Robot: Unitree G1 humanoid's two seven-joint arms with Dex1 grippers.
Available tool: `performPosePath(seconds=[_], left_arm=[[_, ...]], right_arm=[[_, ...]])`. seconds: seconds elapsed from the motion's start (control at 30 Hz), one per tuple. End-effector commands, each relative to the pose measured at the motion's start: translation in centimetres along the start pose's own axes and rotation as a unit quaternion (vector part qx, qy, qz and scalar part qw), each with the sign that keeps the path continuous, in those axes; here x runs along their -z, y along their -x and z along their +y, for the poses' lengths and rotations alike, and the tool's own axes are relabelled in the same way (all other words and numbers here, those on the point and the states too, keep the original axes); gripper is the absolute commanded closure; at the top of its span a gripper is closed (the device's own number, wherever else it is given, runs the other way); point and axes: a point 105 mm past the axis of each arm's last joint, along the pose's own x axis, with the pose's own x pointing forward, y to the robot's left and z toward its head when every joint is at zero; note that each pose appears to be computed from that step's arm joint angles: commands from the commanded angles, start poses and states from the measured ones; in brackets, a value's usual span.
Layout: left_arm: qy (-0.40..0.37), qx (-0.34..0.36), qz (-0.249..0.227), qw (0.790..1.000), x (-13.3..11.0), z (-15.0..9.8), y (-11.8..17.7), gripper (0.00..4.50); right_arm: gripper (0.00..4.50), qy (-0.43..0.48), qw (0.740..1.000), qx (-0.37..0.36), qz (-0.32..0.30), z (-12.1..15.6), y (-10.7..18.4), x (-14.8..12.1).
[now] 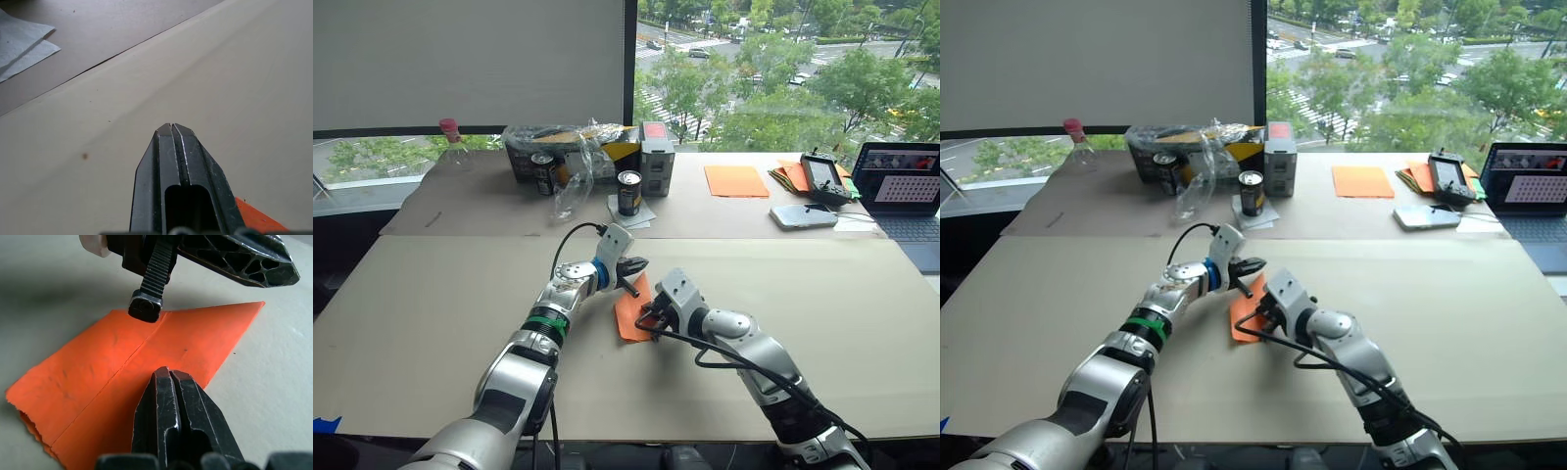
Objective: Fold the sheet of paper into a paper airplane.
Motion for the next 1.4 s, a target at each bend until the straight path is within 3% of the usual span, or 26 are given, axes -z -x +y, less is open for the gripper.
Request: performPosePath(seconds=[0.03,0.37,0.63,0.77,0.97,1.07,1.13,1.4], left_arm=[[-0.02,0.008,-0.004,1.0,-0.2,-0.4,-0.3,4.5],[-0.006,-0.01,0.032,0.999,5.0,-0.2,2.3,4.5],[-0.033,0.013,0.044,0.998,7.1,-2.3,6.3,4.5],[-0.009,-0.001,0.052,0.999,7.7,-2.7,8.3,4.5],[0.042,0.012,0.036,0.998,6.2,-3.7,10.8,4.5],[0.094,0.012,-0.012,0.995,2.4,-2.7,11.9,4.5],[0.09,0.011,-0.025,0.996,0.0,-1.7,12.7,4.5],[0.024,0.011,0.02,0.999,-1.6,0.4,12.4,4.5]], right_arm=[[4.46,-0.009,1.0,-0.005,0.008,0.5,0.1,0.4],[4.46,-0.004,1.0,-0.005,0.01,0.0,0.3,0.3],[4.46,0.002,1.0,-0.01,0.01,-0.4,0.0,0.1],[4.46,0.006,1.0,-0.015,0.013,-0.5,0.0,0.2],[4.46,0.026,0.999,-0.027,0.013,-0.6,0.5,-0.2],[4.46,0.044,0.998,-0.044,-0.019,-0.4,1.2,-2.0],[4.46,0.064,0.995,-0.063,-0.045,0.0,1.9,-3.8],[4.46,0.11,0.988,-0.087,-0.066,0.3,2.1,-6.7]])
